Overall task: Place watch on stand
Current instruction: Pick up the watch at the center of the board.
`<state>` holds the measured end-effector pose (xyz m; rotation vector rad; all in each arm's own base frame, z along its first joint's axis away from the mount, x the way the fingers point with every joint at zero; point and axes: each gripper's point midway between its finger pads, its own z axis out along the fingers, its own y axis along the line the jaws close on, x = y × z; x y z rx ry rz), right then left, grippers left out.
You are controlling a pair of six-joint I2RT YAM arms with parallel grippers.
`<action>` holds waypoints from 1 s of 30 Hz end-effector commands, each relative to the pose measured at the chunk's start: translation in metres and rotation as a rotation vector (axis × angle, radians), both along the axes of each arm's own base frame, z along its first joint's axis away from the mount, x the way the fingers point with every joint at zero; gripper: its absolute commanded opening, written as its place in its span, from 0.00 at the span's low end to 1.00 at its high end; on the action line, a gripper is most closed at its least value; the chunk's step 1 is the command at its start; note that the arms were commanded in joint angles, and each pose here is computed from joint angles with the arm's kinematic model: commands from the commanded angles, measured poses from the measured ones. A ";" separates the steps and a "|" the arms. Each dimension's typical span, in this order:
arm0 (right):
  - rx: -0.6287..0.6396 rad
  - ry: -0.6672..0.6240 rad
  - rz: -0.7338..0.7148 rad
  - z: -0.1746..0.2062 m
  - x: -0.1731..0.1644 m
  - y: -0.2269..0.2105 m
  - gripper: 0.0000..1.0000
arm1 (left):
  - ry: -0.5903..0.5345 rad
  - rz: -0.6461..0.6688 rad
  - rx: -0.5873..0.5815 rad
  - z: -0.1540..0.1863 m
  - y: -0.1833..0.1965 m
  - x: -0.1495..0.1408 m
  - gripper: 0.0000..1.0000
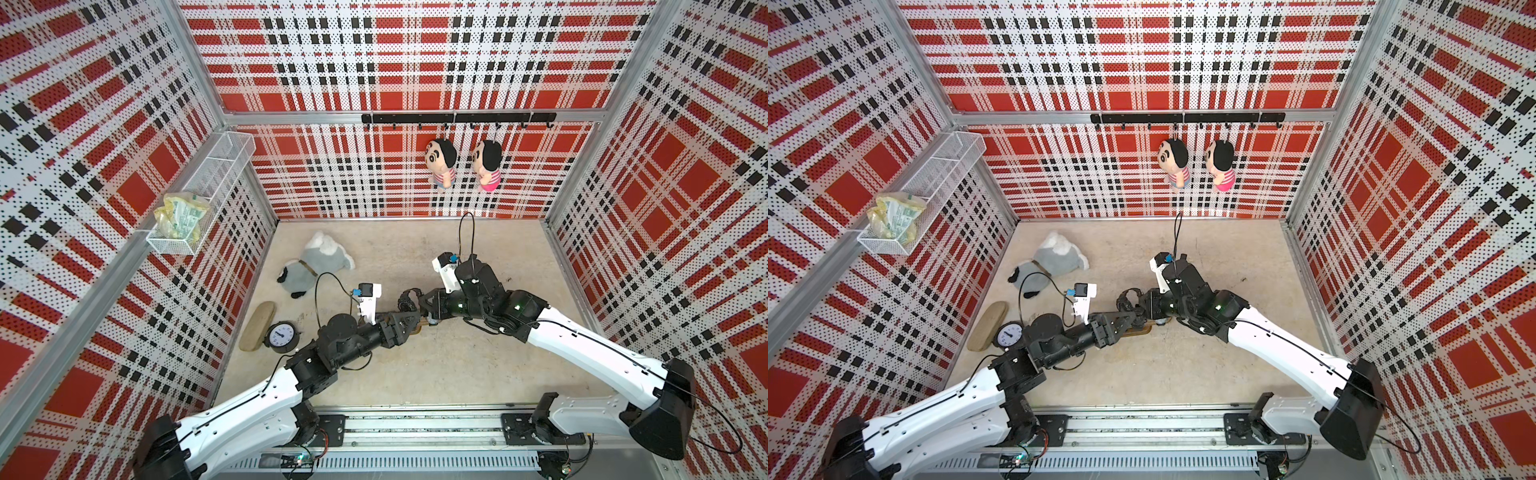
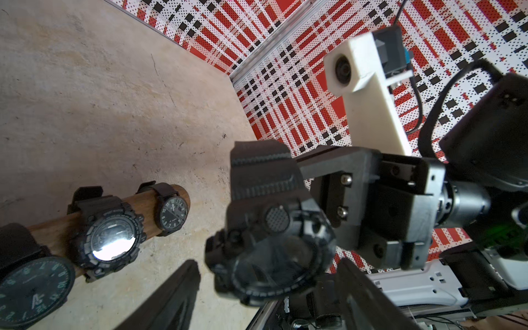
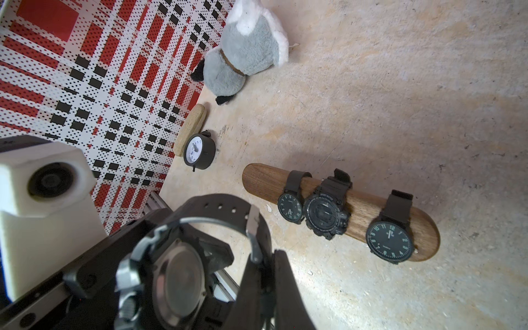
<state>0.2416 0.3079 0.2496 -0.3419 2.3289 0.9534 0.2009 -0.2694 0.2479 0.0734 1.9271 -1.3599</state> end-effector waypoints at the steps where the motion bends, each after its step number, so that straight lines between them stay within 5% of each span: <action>1: 0.028 -0.043 0.025 0.020 -0.003 0.005 0.00 | -0.034 -0.007 -0.011 0.014 -0.002 0.000 0.76; 30: -0.047 -0.045 0.049 0.009 -0.008 0.014 0.00 | -0.027 0.073 -0.007 0.018 0.020 0.010 0.57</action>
